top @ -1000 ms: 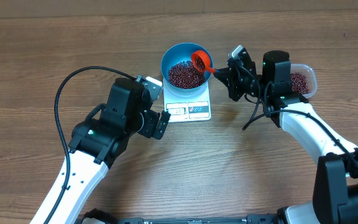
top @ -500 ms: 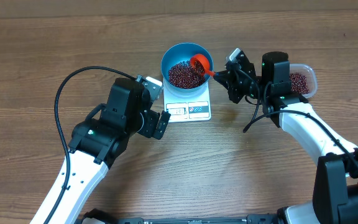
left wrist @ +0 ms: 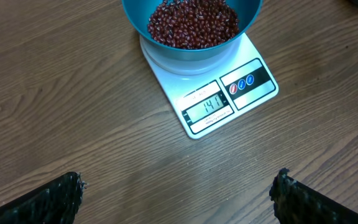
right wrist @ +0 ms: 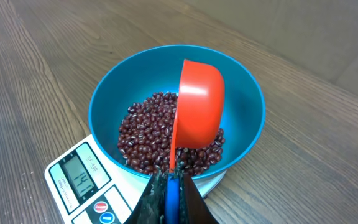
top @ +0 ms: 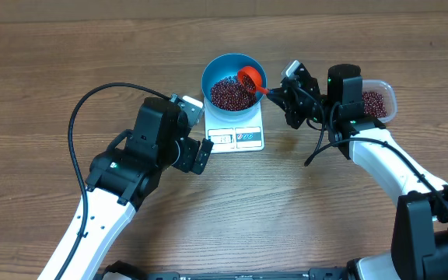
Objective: Scoop item into bowl and weigh 150g on scale
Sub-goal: 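Hold the scoop tilted over the bowl, shaking out remaining beans, then tap the red scoop over the teal bowl to trickle beans, right gripper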
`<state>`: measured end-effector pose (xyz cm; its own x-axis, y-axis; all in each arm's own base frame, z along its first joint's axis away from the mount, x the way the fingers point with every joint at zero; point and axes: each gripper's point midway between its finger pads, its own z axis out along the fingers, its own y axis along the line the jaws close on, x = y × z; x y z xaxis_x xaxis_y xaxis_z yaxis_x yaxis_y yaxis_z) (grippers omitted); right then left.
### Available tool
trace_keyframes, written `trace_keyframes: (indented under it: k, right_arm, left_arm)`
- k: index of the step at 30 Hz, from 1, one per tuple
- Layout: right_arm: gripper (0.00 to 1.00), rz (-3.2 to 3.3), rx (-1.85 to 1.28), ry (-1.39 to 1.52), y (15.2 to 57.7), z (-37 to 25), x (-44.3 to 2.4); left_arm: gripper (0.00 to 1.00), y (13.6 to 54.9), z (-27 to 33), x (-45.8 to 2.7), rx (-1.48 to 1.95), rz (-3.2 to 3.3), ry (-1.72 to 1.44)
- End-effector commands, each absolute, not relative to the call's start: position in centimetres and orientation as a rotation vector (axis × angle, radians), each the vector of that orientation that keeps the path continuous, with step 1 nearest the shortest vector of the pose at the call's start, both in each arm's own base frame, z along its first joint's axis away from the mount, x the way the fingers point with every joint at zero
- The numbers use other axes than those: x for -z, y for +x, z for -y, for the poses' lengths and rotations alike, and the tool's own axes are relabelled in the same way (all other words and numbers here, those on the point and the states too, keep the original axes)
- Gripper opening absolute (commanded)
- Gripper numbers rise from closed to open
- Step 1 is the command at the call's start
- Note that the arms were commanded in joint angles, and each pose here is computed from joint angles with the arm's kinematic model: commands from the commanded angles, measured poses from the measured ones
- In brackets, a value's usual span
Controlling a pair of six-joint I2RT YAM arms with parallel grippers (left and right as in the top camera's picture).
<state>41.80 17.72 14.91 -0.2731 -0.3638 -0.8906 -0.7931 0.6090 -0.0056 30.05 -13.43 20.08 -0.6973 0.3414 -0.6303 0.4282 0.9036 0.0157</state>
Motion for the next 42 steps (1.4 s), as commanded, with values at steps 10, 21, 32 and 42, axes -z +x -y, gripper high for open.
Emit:
trace_keyframes:
  k: [10,21,32,42]
  right_arm:
    - [0.04,-1.845,-0.567,-0.958,41.64,-18.11,-15.2]
    - [0.04,-1.851,-0.519,-0.946,42.16,-17.65,-15.12]
    - [0.04,-1.868,-0.528,-0.948,41.91,-17.65,-14.8]
    - [0.04,-1.869,-0.528,-0.948,41.91,-17.65,-14.78]
  left_arm:
    - [1.0,30.13,13.35,-19.8,0.167,-2.415,0.536]
    - [1.0,30.13,13.35,-19.8,0.167,-2.415,0.536]
    - [1.0,30.13,13.35,-19.8,0.167,-2.415,0.536]
    - [0.99,30.13,13.35,-19.8,0.167,-2.415,0.536]
